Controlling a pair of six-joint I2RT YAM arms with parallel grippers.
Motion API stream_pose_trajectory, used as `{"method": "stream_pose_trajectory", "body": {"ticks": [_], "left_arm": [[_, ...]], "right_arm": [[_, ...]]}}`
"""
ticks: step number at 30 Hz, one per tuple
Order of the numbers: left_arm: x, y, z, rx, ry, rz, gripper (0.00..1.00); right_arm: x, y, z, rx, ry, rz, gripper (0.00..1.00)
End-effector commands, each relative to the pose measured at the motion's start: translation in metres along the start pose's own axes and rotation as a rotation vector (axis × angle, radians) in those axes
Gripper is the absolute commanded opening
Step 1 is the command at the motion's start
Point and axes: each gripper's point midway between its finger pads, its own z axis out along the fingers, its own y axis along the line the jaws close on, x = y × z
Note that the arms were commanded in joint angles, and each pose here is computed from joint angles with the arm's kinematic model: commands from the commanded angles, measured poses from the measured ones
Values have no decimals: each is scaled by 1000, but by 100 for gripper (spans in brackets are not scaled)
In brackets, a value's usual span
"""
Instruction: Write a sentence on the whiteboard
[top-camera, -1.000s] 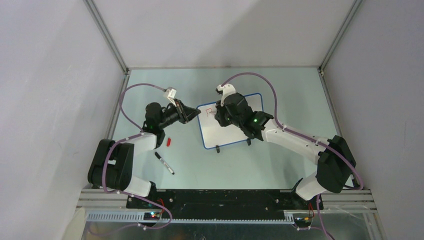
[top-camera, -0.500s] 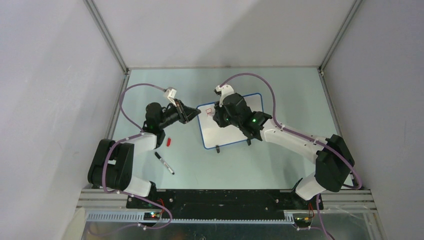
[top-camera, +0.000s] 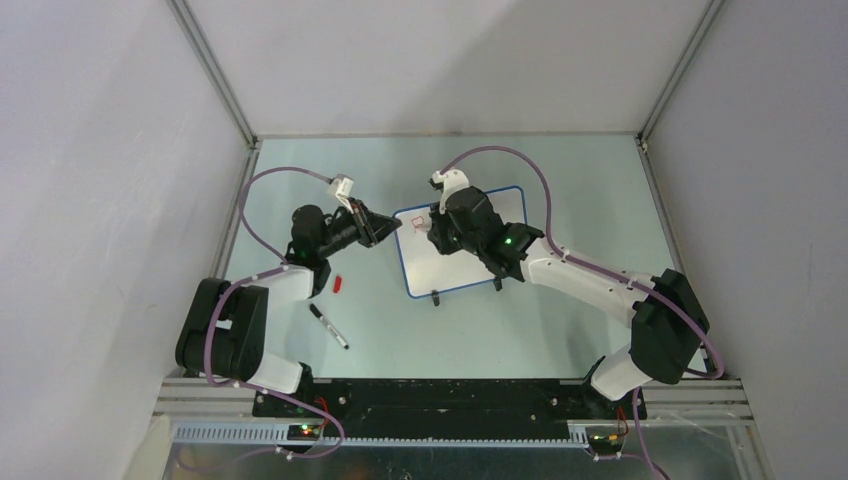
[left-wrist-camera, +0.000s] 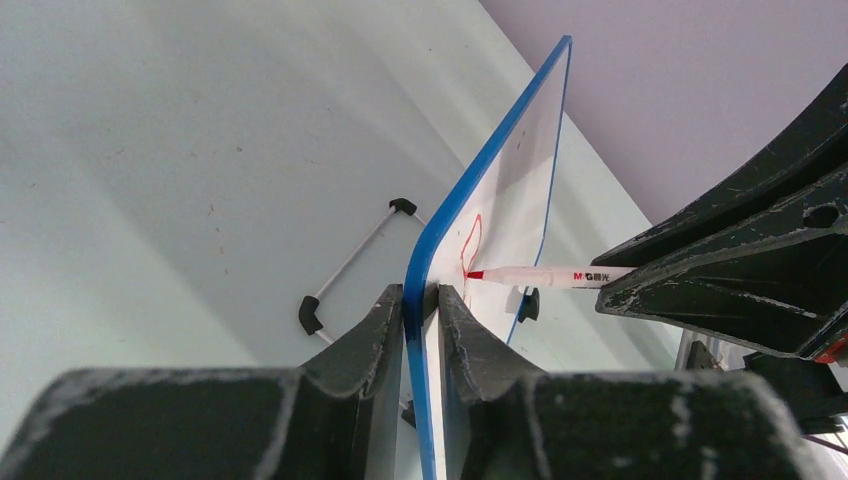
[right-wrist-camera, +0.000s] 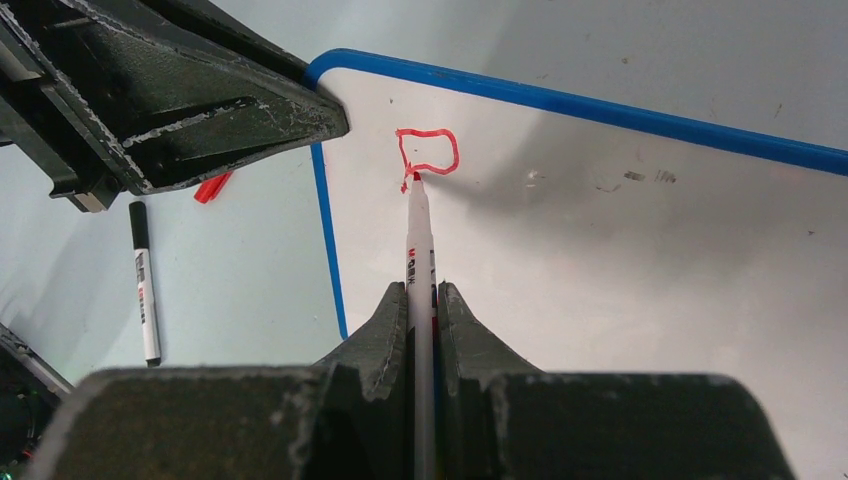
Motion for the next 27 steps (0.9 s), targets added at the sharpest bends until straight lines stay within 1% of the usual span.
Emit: {"method": "stream_pose_trajectory", "body": {"ticks": [1, 11, 27], "left_arm": [[-11, -18, -1, 52, -18, 62, 21], [-11, -18, -1, 50, -17, 65, 21], [-11, -18, -1, 48, -17, 67, 21]], "right_arm": [[-14, -15, -7, 71, -41, 15, 0], [-15, -23, -11, 87, -50, 23, 0], [-1, -23, -12, 71, -19, 23, 0]]}}
